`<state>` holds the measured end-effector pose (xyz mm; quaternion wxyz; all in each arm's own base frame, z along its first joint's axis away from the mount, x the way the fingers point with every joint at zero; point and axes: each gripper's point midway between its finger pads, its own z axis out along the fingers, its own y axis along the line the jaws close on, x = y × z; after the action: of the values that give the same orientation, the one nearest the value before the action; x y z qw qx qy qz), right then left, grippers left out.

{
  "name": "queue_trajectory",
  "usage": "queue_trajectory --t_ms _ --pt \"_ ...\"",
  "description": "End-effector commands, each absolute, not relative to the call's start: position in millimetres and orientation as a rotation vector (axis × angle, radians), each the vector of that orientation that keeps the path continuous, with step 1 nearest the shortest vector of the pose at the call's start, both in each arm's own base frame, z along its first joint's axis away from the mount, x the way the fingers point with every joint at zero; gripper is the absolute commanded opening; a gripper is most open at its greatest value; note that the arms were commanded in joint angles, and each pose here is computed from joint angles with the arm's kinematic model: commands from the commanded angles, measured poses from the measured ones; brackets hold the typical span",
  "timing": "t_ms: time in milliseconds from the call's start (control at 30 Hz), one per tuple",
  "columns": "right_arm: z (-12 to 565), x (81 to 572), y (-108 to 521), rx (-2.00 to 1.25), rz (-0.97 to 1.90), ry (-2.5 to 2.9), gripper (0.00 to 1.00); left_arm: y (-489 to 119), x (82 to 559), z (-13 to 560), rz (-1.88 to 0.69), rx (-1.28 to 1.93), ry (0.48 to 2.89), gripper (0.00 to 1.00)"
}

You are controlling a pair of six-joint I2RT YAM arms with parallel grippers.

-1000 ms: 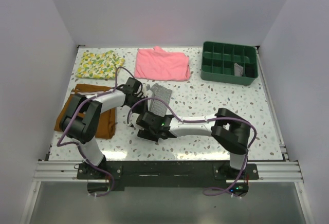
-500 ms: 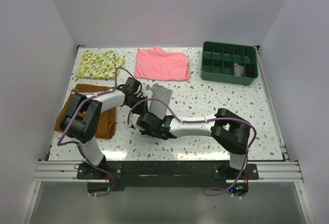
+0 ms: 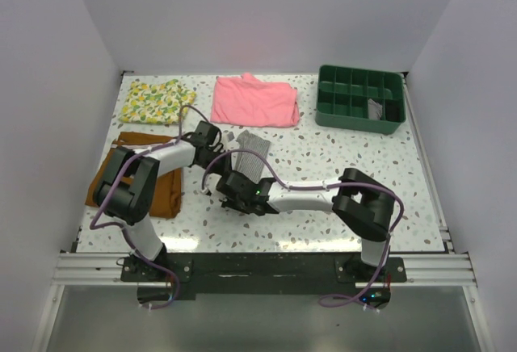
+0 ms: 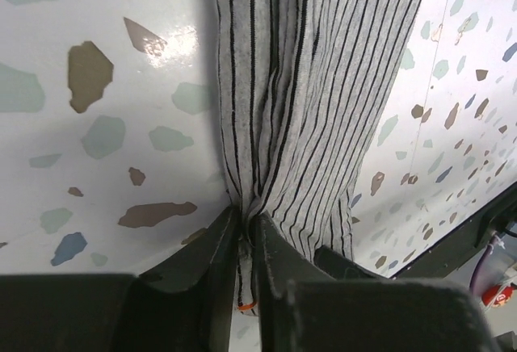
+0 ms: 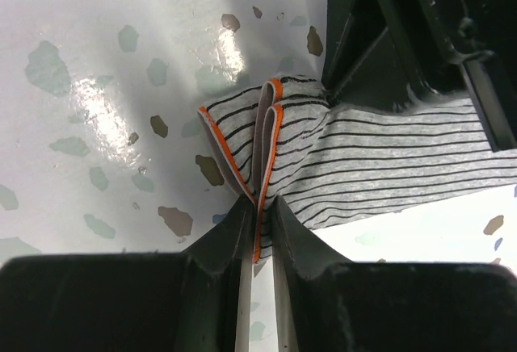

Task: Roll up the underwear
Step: Roll the underwear to the center of the board.

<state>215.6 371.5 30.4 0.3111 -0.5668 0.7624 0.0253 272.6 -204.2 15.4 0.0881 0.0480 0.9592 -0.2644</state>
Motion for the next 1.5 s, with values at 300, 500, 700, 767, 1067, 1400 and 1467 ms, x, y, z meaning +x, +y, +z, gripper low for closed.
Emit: queue_trajectory --t_ms 300,500,700,767,1067,1400,1467 --pt "24.2 206.7 379.1 -1.406 0.371 2.178 0.07 -132.8 314.3 48.6 -0.484 -0.198 2.654 0.80" --pt "40.1 212.3 383.9 -1.310 0.618 2.232 0.07 -106.1 316.6 66.2 -0.415 -0.329 2.562 0.82" --pt "60.5 216.1 385.7 -1.205 0.941 2.293 0.08 -118.4 305.6 69.2 -0.539 -0.296 2.512 0.82" --pt "67.8 217.4 387.1 -1.166 1.036 2.311 0.08 -122.1 302.2 68.5 -0.570 -0.280 2.507 0.82" --pt "95.8 225.5 387.3 -1.062 1.477 2.363 0.08 -141.5 293.2 77.6 -0.745 -0.208 2.435 0.79" --pt "73.2 266.2 374.3 -0.873 1.560 2.499 0.06 -146.8 285.1 83.6 -0.816 -0.209 2.370 0.79" --pt "68.2 273.1 373.2 -0.864 1.546 2.512 0.06 -146.8 283.7 83.9 -0.820 -0.207 2.362 0.79"
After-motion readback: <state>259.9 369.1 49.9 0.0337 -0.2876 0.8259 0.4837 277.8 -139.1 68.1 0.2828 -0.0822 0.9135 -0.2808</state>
